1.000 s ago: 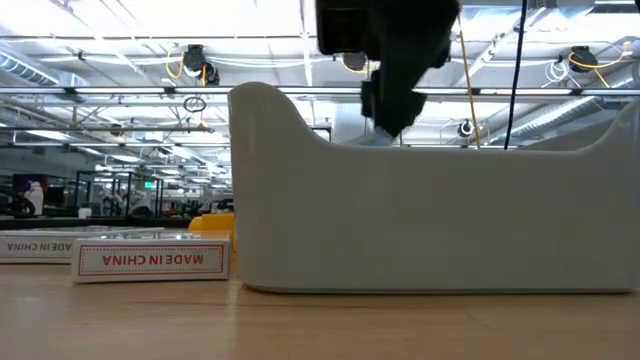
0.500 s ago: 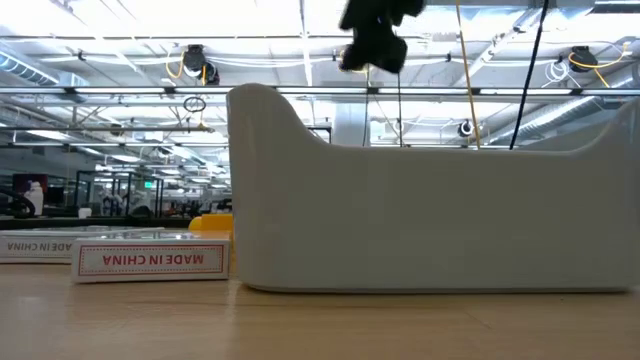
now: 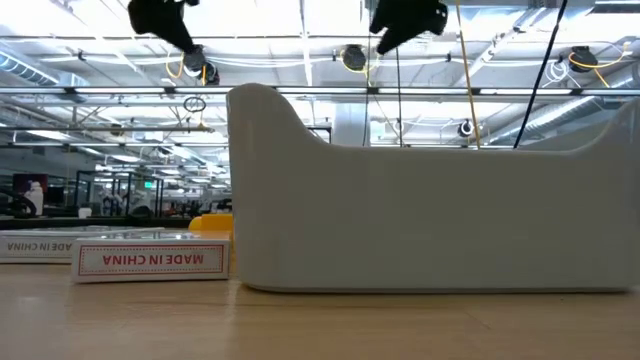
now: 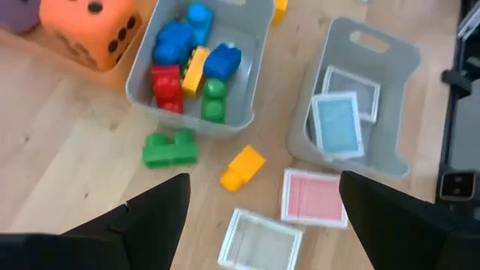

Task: Pick & Place Toys
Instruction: Put the green game piece into the top gray bin

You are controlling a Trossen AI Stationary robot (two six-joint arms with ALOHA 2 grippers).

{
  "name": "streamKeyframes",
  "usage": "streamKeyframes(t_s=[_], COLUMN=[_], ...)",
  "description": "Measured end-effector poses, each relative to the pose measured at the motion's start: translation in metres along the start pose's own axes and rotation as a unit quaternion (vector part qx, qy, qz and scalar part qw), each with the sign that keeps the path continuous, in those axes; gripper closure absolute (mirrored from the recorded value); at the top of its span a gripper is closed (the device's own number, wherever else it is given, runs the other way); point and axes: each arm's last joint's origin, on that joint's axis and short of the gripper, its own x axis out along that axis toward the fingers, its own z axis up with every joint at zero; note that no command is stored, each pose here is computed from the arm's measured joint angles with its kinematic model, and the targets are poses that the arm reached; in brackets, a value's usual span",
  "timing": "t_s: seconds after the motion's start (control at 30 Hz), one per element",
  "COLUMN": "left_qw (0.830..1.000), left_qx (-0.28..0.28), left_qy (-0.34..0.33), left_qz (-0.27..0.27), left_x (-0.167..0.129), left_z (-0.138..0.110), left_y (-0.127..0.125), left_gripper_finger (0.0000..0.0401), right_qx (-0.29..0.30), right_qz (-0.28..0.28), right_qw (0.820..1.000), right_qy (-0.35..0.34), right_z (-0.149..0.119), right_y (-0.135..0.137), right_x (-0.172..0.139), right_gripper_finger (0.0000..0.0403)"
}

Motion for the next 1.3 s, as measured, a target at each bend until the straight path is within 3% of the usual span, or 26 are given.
streamKeyframes(t_s=[0.13,0.3,0.6,0.77,1.0,1.2,1.3], left_qw=[1.000,0.999,0.999,0.999,0.999,1.000,1.000], left_qx=[0.012,0.015,0.013,0.013,0.015,0.010,0.003], left_qy=[0.025,0.034,0.030,0.030,0.029,0.023,0.005], left_qz=[0.001,-0.002,0.000,0.000,-0.001,-0.002,-0.011], left_x=[0.011,0.022,0.024,0.024,0.024,0.024,0.025], left_z=[-0.004,-0.002,-0.002,-0.002,-0.002,0.001,0.005], left_y=[-0.001,-0.005,-0.006,-0.006,-0.006,-0.005,-0.006], left_gripper_finger=[0.0054,0.0054,0.0054,0.0054,0.0054,0.0054,0.0054], right_qx=[0.080,0.090,0.166,0.232,0.321,0.349,0.324], right_qz=[-0.033,-0.111,-0.222,-0.227,-0.209,-0.196,-0.186], right_qw=[0.995,0.978,0.924,0.897,0.872,0.870,0.880], right_qy=[0.057,0.152,0.263,0.301,0.304,0.288,0.292], right_z=[-0.011,-0.031,-0.069,-0.106,-0.153,-0.177,-0.184], right_y=[-0.008,-0.021,-0.041,-0.057,-0.079,-0.094,-0.096], right_x=[-0.004,-0.010,-0.016,-0.015,-0.028,-0.029,-0.025], right_gripper_finger=[0.0209,0.0211,0.0215,0.0213,0.0214,0.0218,0.0223])
